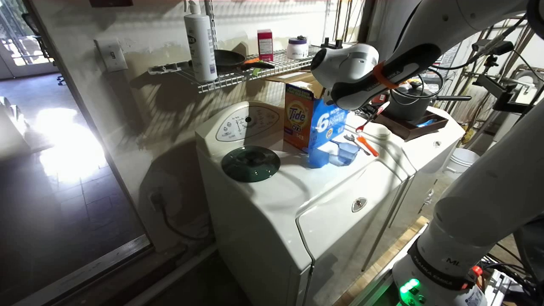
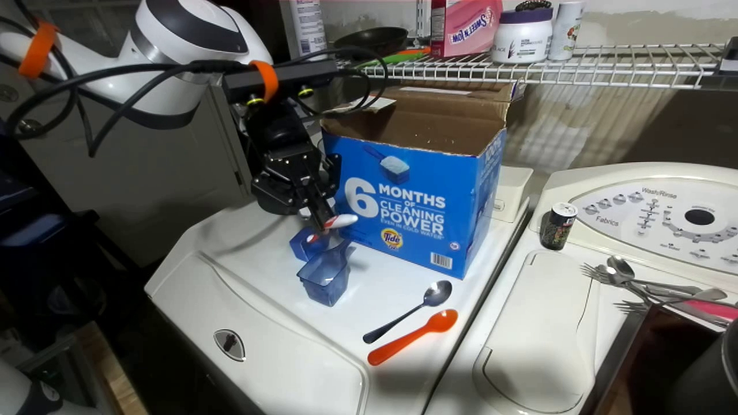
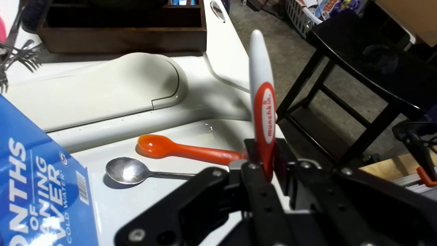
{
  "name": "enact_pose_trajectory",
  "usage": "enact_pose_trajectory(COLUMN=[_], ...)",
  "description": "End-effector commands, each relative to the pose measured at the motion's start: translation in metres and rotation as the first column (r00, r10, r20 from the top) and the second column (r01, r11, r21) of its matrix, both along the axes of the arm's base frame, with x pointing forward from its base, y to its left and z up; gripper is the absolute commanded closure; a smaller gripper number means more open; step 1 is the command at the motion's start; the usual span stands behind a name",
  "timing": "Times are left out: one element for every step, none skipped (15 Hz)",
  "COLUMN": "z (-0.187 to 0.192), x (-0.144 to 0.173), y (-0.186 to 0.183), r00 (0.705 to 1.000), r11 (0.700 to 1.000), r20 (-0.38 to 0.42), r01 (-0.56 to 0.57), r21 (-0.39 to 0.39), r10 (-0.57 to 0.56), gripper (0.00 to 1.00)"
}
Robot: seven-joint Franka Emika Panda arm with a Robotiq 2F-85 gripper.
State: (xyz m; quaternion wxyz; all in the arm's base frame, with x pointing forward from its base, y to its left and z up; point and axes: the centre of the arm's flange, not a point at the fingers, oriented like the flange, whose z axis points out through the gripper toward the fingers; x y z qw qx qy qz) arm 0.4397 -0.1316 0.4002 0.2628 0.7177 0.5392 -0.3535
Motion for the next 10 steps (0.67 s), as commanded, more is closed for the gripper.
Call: enact_pose_trajectory(z=[-0.004,-0.004,-0.005,-0.006,-0.007,-0.008,-0.009,-0.009,-0.01,-0.01], x=[0.008,0.01,0.012,0.013,0.015,0.016,0.018,0.019,0.021,0.022], y=[0.001,0.001,0.001,0.001,0.002,0.004,0.006,0.007,0.009,0.011], r00=[1.0,1.0,1.0,1.0,1.0,1.0,0.999,0.999,0.999,0.999], r11=[0.998,0.997,0.996,0.995,0.994,0.993,0.993,0.992,0.99,0.989], r20=[-0.004,-0.006,-0.008,-0.009,-0.013,-0.02,-0.023,-0.028,-0.033,-0.039], r01=[-0.004,-0.006,-0.009,-0.013,-0.018,-0.02,-0.025,-0.026,-0.029,-0.032], r21=[-0.068,-0.079,-0.088,-0.097,-0.105,-0.113,-0.118,-0.126,-0.135,-0.146], r10=[0.004,0.006,0.008,0.012,0.016,0.018,0.023,0.023,0.025,0.026], gripper=[0.96,0.96,0.96,0.96,0.96,0.96,0.96,0.96,0.96,0.96])
